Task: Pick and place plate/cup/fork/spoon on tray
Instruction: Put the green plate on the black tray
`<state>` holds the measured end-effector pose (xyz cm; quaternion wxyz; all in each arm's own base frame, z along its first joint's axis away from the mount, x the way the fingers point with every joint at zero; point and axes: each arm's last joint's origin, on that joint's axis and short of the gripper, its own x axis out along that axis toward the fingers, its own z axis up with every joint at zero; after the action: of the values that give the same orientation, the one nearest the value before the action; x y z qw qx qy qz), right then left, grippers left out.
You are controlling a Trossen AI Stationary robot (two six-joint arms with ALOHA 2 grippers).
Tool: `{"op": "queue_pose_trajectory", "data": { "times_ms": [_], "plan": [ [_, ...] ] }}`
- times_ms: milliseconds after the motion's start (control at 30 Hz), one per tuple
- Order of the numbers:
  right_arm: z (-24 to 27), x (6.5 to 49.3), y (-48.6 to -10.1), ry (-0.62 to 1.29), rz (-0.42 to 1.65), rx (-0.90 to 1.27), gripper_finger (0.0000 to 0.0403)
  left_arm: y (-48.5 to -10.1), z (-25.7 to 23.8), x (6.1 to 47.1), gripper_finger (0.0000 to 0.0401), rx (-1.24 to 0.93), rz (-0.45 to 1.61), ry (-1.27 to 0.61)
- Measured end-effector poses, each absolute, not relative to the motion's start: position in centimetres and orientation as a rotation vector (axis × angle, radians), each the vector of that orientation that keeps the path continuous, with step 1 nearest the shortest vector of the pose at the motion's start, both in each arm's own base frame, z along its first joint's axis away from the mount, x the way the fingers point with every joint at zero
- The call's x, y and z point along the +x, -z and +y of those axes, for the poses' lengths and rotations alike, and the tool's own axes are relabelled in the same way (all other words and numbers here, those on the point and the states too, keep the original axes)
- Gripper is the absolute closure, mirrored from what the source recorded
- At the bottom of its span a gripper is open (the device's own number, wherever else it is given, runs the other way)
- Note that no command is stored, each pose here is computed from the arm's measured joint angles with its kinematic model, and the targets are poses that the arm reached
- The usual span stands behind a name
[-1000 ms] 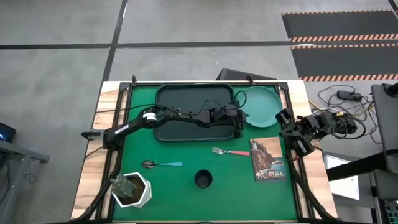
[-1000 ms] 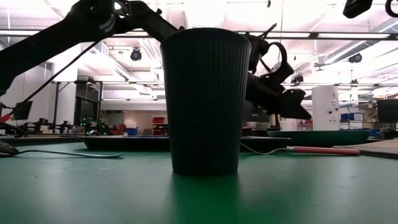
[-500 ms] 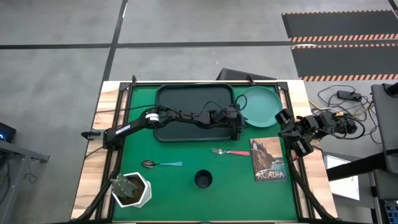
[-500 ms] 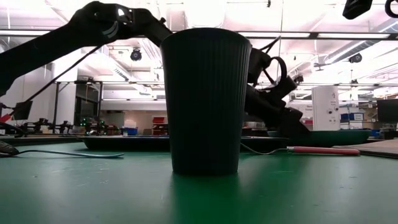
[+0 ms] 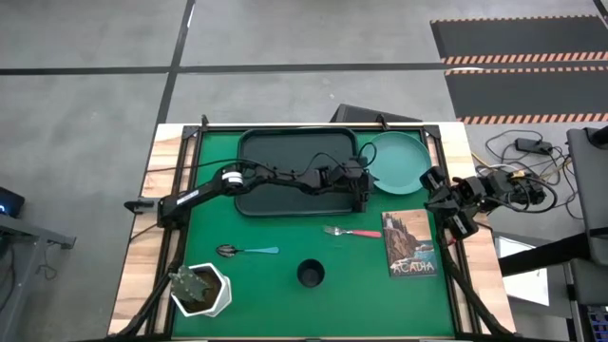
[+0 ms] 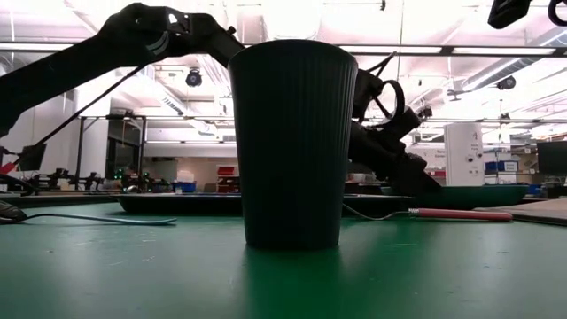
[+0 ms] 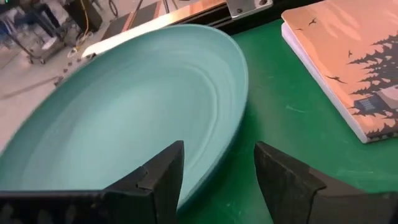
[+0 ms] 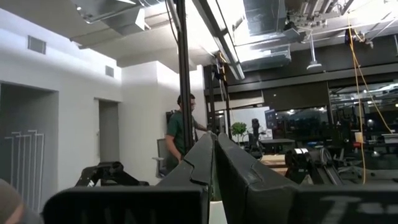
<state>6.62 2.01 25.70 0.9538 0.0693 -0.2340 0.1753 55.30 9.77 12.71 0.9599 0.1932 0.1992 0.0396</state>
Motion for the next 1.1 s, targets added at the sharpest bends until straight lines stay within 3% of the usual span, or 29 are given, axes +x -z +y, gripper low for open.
{"op": "queue_pose_trajectory", "data": {
  "times_ms": [233, 767, 1100],
  "plan": [
    [2.01, 6.63, -25.69, -0.356, -0.474, 0.141, 0.0394, -12.44, 10.38, 55.07, 0.024, 0.414, 0.42, -0.086],
    [2.02, 6.64, -25.68, -0.356, -0.472, 0.14, 0.0394, -11.91, 10.55, 54.85, 0.0381, 0.407, 0.442, -0.083],
    [2.02, 6.63, -25.68, -0.356, -0.473, 0.14, 0.0394, -12.52, 10.59, 55.1, 0.04, 0.409, 0.378, -0.101]
  ]
}}
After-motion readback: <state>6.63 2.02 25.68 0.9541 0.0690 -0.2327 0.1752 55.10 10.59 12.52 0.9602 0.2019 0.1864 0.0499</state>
